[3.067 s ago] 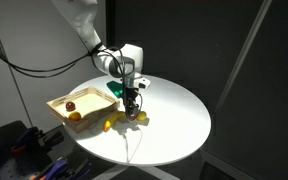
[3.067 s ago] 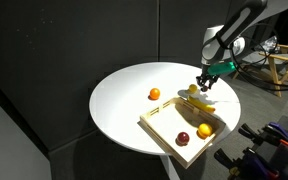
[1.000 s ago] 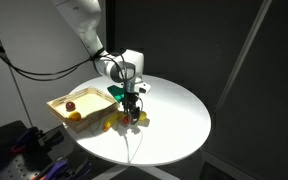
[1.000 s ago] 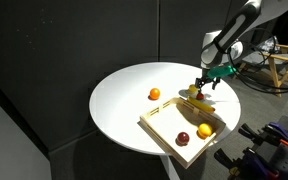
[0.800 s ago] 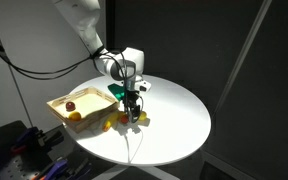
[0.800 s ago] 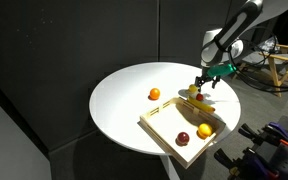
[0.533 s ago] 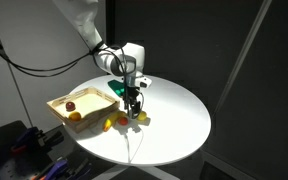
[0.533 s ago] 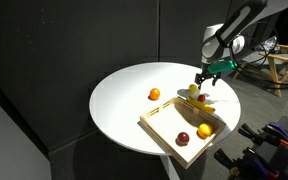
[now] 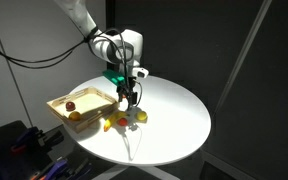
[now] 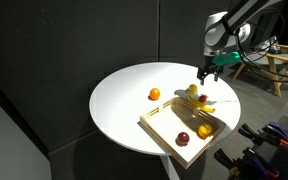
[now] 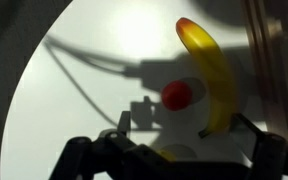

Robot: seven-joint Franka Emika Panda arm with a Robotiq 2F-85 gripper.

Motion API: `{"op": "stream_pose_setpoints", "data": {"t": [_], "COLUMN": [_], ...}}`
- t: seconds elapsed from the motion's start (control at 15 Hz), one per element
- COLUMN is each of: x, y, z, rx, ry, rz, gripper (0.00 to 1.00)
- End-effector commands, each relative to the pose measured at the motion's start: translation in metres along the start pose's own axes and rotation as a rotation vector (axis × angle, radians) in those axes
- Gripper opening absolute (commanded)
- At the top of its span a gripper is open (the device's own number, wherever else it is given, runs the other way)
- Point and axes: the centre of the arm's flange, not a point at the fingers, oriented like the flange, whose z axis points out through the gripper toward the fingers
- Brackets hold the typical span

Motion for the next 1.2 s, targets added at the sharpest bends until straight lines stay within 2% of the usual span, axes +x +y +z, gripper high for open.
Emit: {"op": "stream_pose_setpoints", "data": {"t": [0.0,0.53,1.13], "x": [-0.025,-0.049,-0.069], "y": [-0.003,-0.023,-0.027], "z": [-0.024,-0.043,-0.063], "rx": [0.015,0.026,0.032], "ry": [-0.010,-0.013,0.022], "rz": [-0.103,-0.223,-0.216], "gripper": [1.00,1.00,1.00]}}
